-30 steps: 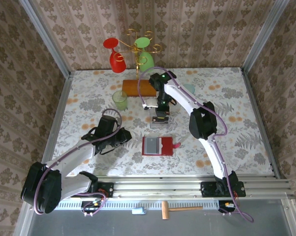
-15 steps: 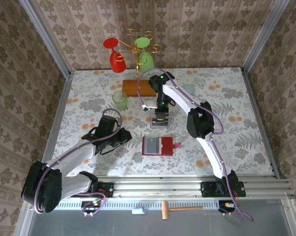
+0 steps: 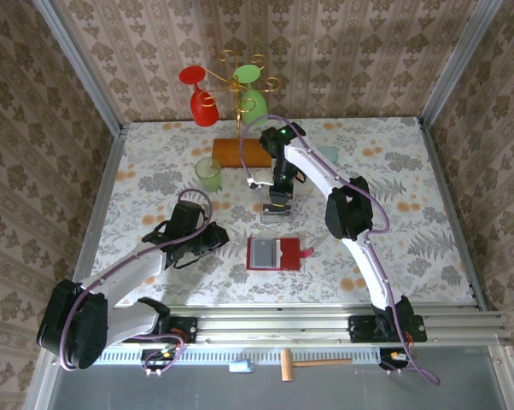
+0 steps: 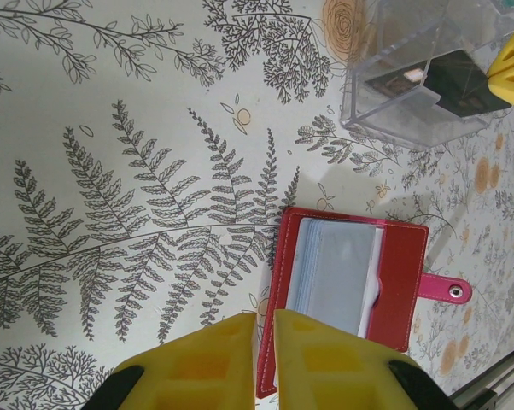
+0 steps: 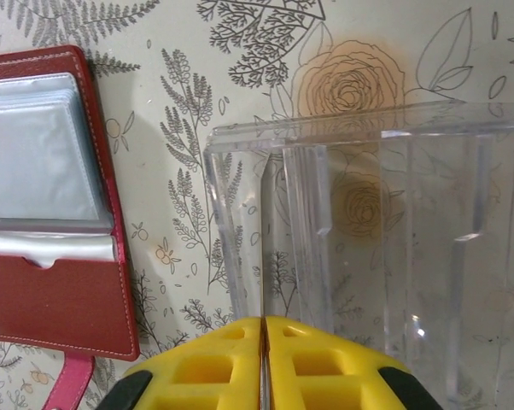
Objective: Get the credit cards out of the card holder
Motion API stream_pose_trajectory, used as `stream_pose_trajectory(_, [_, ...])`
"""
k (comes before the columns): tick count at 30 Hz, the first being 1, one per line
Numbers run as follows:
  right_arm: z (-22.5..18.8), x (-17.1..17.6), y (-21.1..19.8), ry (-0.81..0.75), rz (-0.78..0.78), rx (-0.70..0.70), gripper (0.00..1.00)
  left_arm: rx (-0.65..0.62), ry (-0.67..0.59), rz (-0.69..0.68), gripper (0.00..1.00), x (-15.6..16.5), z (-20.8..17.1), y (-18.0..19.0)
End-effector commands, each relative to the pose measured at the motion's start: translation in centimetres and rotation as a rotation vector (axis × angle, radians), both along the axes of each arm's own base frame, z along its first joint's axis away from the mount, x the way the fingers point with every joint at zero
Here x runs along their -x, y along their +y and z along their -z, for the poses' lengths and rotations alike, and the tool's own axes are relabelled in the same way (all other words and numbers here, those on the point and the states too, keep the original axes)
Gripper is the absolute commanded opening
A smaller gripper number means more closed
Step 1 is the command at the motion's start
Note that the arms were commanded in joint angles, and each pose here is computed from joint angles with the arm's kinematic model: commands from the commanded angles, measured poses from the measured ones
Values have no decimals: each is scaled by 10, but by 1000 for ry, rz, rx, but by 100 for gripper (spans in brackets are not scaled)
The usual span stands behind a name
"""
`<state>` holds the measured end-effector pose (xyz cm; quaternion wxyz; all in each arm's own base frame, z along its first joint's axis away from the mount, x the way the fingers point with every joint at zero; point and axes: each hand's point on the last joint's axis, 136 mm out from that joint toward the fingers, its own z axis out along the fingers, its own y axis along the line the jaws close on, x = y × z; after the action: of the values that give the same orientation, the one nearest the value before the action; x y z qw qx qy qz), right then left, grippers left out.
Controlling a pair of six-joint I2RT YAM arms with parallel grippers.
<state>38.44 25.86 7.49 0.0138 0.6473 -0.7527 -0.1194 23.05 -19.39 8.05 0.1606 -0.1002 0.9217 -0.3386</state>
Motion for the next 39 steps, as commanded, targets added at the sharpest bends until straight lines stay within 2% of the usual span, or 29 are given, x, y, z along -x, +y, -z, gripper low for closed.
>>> stream_pose_trajectory(1, [-18,-11,-3,-67,23,4,10,7,9,-8,14,-2,-1,0])
stream_pose_trajectory(6, [-34,-13,1,-101,43,-32,12,8,8,-3,14,-3,-2,-1])
stream_pose_trajectory(13, [-38,-23,-2,-151,73,-13,18,12,15,16,14,-6,-2,-8])
stream_pose_trajectory(23, [-26,-35,5,-192,115,-44,0,9,14,16,14,-6,-1,-9])
stream_pose_trajectory(32, [-2,-24,3,-129,113,-28,0,10,20,12,14,-6,0,-10])
stream_pose_trajectory(39, [0,-20,3,-113,113,-34,0,11,19,12,14,-6,0,-10])
